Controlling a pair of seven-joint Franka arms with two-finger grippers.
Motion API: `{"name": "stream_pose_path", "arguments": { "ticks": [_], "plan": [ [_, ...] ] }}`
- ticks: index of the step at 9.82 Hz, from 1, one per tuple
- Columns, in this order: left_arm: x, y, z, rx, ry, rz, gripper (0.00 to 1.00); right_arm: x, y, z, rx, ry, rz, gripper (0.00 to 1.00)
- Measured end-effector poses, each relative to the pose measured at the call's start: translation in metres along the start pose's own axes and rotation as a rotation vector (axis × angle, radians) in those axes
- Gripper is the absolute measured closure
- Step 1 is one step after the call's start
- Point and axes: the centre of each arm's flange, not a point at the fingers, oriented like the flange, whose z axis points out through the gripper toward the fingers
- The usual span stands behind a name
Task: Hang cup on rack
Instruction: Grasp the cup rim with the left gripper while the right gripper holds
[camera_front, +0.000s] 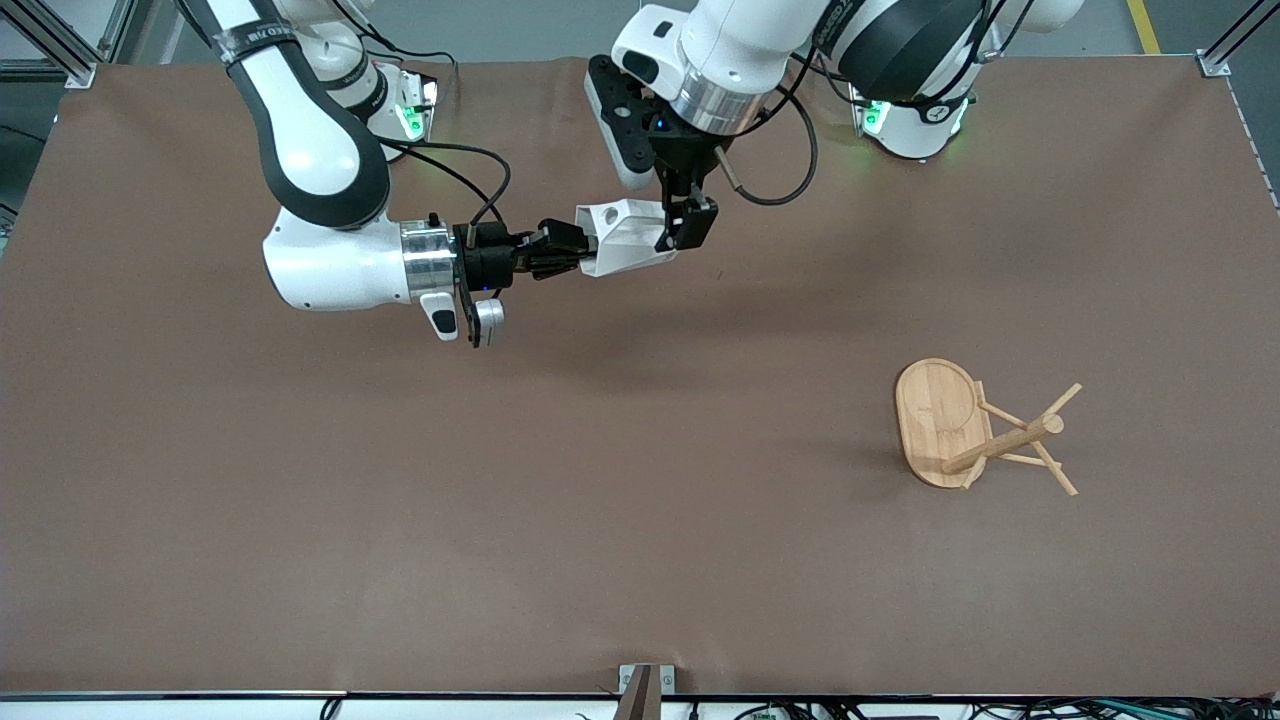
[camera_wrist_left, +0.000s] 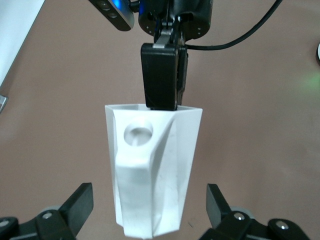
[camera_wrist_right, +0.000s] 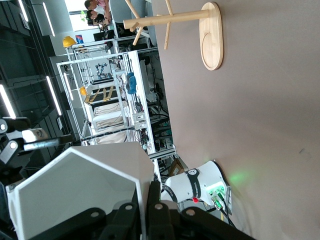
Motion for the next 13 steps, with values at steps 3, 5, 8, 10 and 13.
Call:
{"name": "stream_pose_path", "arguments": {
  "ticks": [3,5,8,10,13],
  "plan": [
    [-0.001,-0.006,0.021,-0.02,-0.02,0.011,0.0,-0.005,-0.009,0.0,-0.004,0.002,-0.019,0.95],
    [-0.001,-0.008,0.024,-0.022,-0.023,0.01,0.0,-0.005,-0.008,-0.001,-0.006,0.009,-0.017,0.95],
    [-0.001,-0.006,0.026,-0.03,-0.031,0.012,0.13,-0.004,-0.007,-0.002,-0.008,0.016,-0.016,0.95],
    [-0.001,-0.005,0.027,-0.032,-0.035,0.014,0.25,-0.004,-0.006,-0.003,-0.011,0.02,-0.014,0.95],
    [-0.001,-0.005,0.027,-0.033,-0.035,0.014,0.25,-0.004,-0.006,-0.003,-0.009,0.019,-0.001,0.93]
  ]
}}
